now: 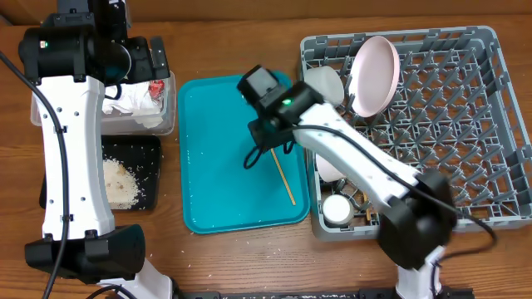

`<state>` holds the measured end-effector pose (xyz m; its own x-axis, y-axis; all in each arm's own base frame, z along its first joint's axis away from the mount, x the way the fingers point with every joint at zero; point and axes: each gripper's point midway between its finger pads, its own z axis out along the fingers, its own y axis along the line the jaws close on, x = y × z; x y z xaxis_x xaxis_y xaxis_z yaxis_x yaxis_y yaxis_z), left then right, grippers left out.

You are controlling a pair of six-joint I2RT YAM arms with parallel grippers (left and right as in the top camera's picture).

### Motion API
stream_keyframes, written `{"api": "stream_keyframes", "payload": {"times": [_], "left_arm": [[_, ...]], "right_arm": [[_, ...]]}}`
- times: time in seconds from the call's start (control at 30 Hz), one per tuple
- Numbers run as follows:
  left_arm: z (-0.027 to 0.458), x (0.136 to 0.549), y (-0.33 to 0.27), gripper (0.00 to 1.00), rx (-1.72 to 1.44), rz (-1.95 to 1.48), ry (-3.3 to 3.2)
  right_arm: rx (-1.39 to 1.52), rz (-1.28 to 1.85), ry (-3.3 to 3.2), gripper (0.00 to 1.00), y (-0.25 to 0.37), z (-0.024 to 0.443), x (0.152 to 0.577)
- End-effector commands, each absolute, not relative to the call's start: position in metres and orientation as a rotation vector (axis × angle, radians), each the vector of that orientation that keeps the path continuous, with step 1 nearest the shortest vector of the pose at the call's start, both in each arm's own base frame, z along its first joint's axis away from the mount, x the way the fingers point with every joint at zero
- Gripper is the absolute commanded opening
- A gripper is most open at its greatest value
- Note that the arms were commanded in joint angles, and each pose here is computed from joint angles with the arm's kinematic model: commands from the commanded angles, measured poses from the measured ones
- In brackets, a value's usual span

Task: Sort waste into correct bins and load items into the dishwasher
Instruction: 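Return the right gripper to the tray and grasp the second chopstick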

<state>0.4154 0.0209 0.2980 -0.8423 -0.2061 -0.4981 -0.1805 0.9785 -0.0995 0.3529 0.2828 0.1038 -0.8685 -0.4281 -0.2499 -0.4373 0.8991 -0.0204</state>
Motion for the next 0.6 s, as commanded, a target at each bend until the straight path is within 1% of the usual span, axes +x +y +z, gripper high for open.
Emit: {"api": "stream_keyframes", "payload": {"times": [0.0, 0.27, 0.33, 0.4, 0.47, 0.57], "left_arm": [[0.300, 0.418, 0.021, 1.00, -0.279, -0.061, 2.589], [0.300, 0.418, 0.021, 1.00, -0.279, -0.061, 2.589], [0.300, 0.418, 0.021, 1.00, -0.279, -0.061, 2.589], [0.300, 0.418, 0.021, 1.00, -0.279, -0.061, 2.589], [0.300, 0.418, 0.021, 1.00, -0.279, -0.061, 2.589], [0.300, 0.418, 0.021, 1.00, -0.279, -0.061, 2.589]], "right_arm": [[-0.687, -0.032, 2.854, 0.52, 0.277, 0.074, 0.359], [-0.752, -0.099, 2.959, 0.51, 0.273, 0.020, 0.350], [-0.768, -0.070, 2.990, 0.47, 0.275, 0.010, 0.345], [-0.775, -0.059, 3.019, 0.47, 0.275, 0.002, 0.339], [-0.780, -0.072, 3.035, 0.41, 0.272, 0.000, 0.336], [-0.785, -0.059, 3.048, 0.28, 0.273, 0.000, 0.333]]}}
